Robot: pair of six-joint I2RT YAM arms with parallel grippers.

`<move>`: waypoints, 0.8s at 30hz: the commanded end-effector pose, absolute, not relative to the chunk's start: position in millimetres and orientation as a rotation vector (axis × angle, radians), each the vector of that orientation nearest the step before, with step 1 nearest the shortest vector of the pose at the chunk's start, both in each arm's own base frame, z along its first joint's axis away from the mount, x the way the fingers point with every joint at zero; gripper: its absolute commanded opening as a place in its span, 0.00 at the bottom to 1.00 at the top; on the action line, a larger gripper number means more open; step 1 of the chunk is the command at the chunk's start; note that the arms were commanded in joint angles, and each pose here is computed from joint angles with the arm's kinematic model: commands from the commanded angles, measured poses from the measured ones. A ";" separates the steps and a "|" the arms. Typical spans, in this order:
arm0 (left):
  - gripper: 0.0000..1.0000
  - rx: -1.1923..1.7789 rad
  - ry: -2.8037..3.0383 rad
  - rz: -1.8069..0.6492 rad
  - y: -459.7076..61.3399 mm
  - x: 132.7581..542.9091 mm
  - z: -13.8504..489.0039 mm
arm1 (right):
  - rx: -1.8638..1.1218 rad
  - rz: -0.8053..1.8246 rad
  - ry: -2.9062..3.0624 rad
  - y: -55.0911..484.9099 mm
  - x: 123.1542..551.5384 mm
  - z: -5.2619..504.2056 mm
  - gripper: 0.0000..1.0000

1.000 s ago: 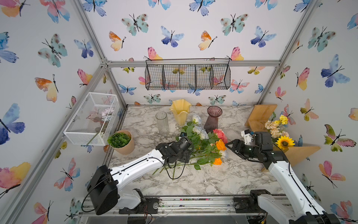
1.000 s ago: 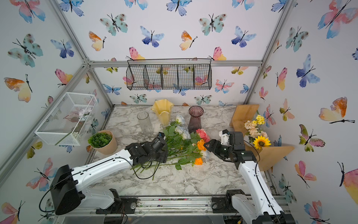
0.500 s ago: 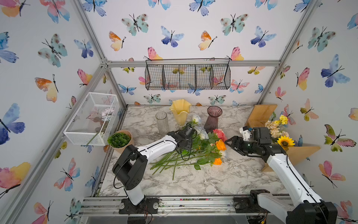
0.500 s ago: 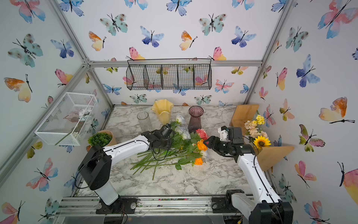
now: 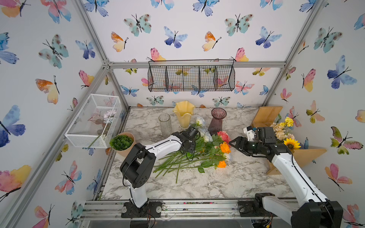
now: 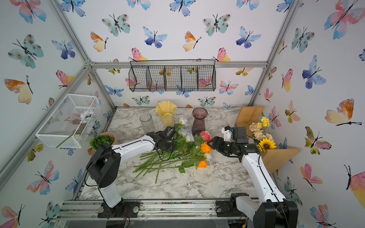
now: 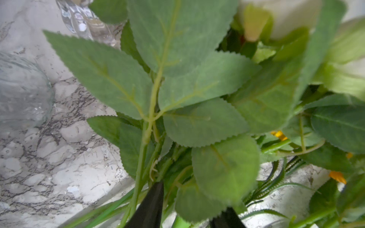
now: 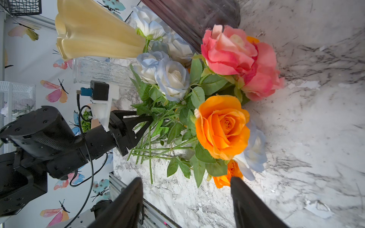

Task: Arrange the flowers in different vases according to their colors
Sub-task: Pick up the flower at the center of the board.

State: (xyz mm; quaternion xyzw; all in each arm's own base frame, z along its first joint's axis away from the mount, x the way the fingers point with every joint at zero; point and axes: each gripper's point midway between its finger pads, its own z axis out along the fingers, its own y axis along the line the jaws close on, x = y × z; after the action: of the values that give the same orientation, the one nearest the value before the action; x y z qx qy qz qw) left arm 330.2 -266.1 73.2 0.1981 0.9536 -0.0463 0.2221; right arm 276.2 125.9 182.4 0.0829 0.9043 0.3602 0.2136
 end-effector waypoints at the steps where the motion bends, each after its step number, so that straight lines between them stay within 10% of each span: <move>1: 0.42 0.612 2.664 -0.156 -270.2 312.0 70.8 | 0.185 1.024 2.495 130.4 275.7 192.6 0.72; 24: 0.43 0.765 2.675 0.055 -267.2 328.0 43.0 | 0.215 1.024 2.457 128.1 269.4 208.8 0.73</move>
State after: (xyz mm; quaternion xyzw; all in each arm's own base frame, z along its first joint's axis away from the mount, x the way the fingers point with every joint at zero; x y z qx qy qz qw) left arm 329.6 -275.4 52.0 0.2573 0.9464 -0.0108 0.1948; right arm 272.8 125.5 197.4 0.0822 0.8986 0.3650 0.2291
